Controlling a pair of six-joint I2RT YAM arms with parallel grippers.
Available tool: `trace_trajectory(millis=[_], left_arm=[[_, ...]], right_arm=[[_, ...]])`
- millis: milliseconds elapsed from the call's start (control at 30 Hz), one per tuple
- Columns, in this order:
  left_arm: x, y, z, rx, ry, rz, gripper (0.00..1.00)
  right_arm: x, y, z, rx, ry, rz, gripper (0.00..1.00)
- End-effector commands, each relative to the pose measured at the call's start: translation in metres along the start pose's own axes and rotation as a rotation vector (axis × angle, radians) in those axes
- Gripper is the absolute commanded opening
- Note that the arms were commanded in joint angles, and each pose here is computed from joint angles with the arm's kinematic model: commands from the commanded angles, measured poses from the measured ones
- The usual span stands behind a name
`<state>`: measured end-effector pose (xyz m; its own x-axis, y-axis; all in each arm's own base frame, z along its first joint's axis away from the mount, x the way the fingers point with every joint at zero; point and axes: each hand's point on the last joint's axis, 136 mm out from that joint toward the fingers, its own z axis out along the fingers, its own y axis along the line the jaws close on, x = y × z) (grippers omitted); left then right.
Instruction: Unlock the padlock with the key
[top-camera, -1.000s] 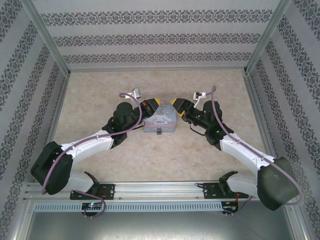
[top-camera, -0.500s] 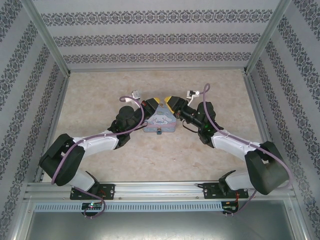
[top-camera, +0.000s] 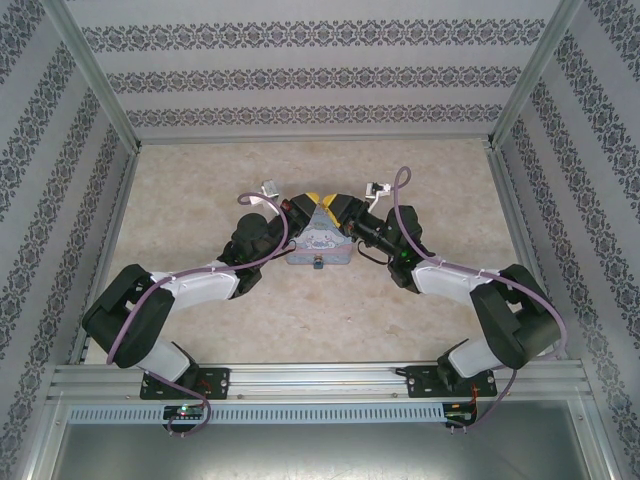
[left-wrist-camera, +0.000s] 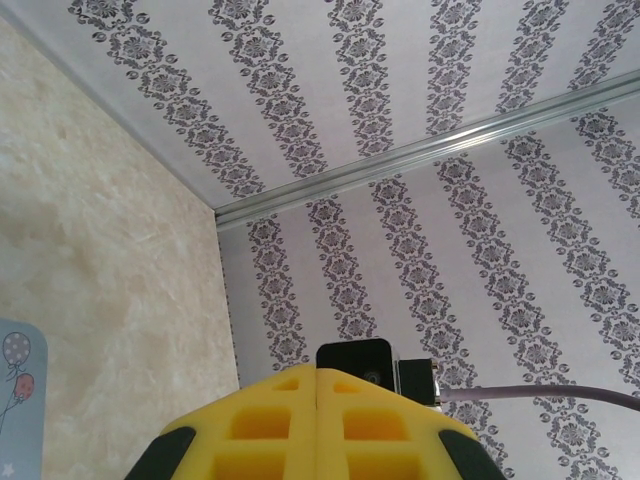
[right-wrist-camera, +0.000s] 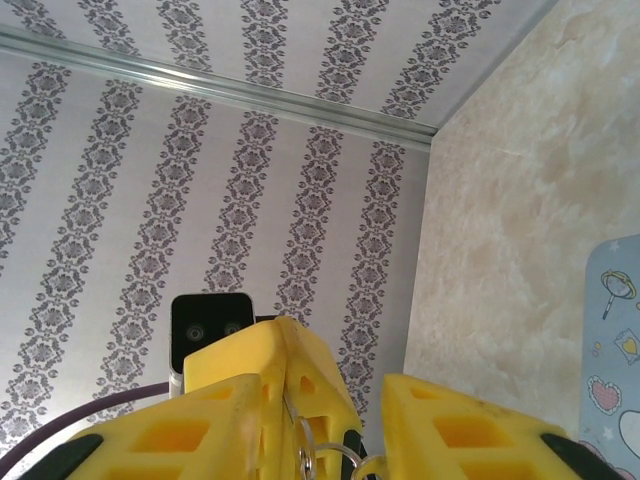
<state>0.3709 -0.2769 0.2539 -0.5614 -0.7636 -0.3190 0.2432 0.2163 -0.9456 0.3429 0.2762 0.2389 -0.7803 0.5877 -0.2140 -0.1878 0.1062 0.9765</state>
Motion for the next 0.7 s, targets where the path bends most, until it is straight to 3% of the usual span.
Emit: trace_trajectory(millis=[0, 667], left_arm=[[-0.008, -0.006, -0.0024, 0.036, -0.033, -0.01, 0.0], [-0.0059, -0.0012, -0.0018, 0.014, -0.022, -0.013, 0.0]], right_arm=[[0.0056, 0.0125, 0.0012, -0.062, 0.008, -0.015, 0.34], [0.0125, 0.006, -0.0024, -0.066, 0.027, -0.009, 0.2]])
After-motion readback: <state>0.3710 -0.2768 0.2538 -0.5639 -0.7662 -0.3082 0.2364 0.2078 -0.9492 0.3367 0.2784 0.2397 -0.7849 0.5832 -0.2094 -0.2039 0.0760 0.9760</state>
